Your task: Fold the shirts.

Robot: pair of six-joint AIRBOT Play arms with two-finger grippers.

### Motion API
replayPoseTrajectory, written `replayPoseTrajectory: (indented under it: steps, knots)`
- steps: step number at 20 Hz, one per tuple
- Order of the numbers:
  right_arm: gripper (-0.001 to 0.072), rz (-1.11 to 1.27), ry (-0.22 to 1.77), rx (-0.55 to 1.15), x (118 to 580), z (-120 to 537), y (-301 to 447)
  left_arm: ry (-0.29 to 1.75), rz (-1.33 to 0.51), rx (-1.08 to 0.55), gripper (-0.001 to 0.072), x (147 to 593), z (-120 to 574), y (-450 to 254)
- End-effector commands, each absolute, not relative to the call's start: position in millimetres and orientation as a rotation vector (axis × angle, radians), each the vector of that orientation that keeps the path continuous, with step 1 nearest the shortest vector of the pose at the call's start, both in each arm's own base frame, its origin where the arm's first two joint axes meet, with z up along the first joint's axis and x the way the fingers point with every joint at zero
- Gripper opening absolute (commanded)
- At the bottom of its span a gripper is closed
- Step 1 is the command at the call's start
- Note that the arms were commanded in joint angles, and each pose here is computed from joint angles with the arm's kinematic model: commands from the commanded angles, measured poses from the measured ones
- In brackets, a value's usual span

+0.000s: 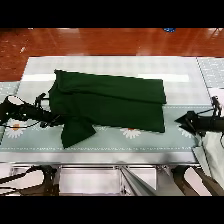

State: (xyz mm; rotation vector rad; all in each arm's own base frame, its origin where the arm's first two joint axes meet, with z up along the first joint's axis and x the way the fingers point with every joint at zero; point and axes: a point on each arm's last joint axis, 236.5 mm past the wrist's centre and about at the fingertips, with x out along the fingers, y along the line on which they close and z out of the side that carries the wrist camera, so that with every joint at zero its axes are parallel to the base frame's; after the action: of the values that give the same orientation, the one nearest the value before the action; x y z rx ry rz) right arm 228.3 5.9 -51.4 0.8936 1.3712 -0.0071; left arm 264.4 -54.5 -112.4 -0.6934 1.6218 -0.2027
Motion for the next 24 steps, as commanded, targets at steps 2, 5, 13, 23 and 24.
replayPoseTrajectory:
  steps: [2,5,13,23,24]
  knots:
    - [0.0411,-0.017,1.492,0.983,188,-81,27,1.656,-0.223,-0.679,0.0026,258,-108,-55]
    - [0.0407,0.010,1.513,0.940,188,-89,39,1.657,-0.224,-0.679,0.0026,258,-108,-55]
    - [0.0358,0.048,1.400,1.009,267,-106,85,1.658,-0.225,-0.682,0.0026,257,-106,-54]
    - [0.0020,0.172,1.318,0.731,296,-56,76,1.409,-0.207,-0.689,0.0026,327,-39,-6]
    - [0.0020,0.161,1.295,0.731,302,-55,73,1.378,-0.206,-0.687,0.0025,337,-35,-5]
